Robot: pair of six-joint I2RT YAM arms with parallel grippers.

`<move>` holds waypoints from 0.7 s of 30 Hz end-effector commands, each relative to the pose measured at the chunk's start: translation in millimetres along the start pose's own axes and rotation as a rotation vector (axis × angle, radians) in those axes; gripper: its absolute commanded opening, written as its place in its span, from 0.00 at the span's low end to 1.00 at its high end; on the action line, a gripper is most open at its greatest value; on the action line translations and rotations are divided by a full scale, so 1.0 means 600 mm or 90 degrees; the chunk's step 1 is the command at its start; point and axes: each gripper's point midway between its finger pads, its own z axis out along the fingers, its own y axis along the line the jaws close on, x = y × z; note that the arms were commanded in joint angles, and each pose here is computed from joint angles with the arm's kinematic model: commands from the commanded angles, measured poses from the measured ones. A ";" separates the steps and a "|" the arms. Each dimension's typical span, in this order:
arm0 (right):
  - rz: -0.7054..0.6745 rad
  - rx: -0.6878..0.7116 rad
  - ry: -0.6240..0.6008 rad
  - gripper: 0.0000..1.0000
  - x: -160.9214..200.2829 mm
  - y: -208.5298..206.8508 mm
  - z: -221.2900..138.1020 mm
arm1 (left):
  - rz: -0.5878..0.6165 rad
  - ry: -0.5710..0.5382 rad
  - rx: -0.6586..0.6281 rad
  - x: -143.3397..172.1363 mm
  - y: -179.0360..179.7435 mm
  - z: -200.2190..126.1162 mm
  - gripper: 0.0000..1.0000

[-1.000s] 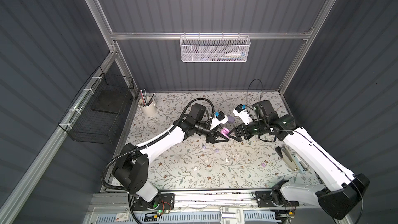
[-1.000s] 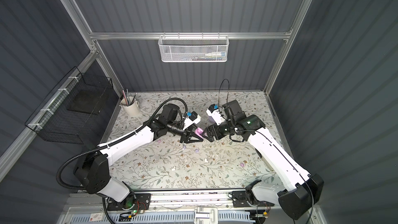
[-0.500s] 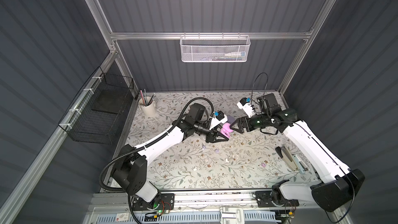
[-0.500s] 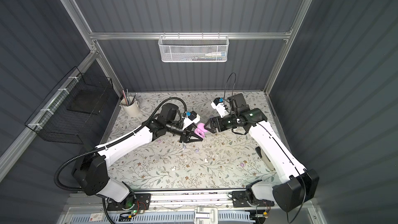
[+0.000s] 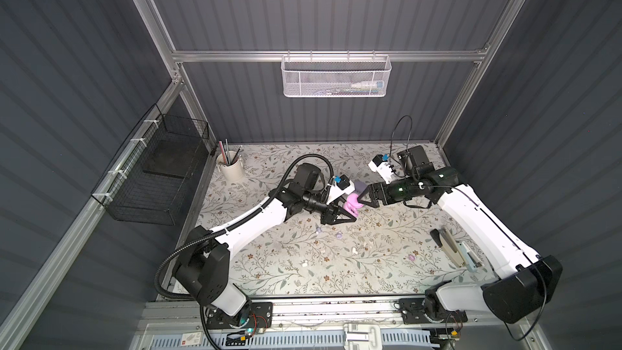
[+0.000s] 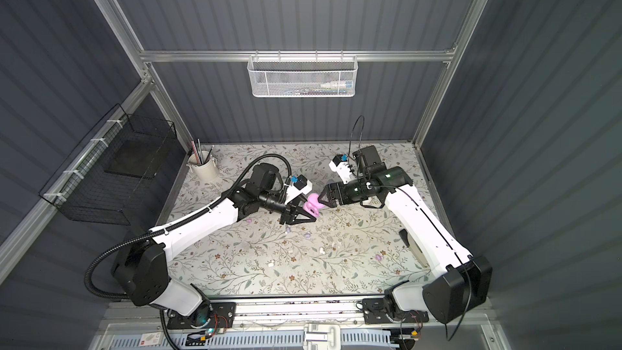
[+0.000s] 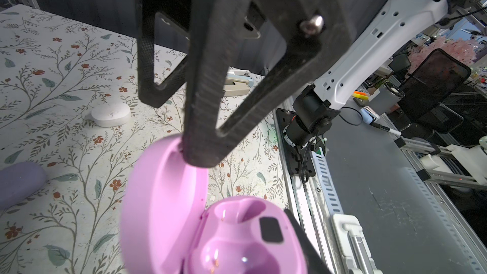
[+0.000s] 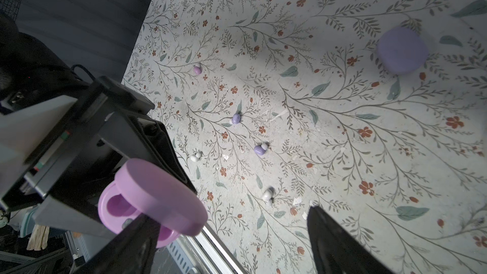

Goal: Insert wireless bluetooth earbuds into charging case
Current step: Open the charging case.

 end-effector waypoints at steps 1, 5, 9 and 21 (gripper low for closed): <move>0.020 0.035 -0.023 0.89 -0.026 -0.020 -0.002 | 0.041 -0.019 0.050 -0.016 -0.049 -0.006 0.22; 0.016 0.014 -0.018 0.90 -0.022 -0.009 0.001 | 0.028 -0.011 0.030 -0.010 -0.037 -0.003 0.23; -0.004 -0.013 -0.007 0.92 -0.003 0.013 -0.003 | 0.012 0.001 0.012 -0.008 -0.022 0.000 0.24; -0.009 -0.062 -0.005 0.95 0.022 0.049 -0.027 | -0.012 -0.005 0.003 -0.005 0.001 0.003 0.24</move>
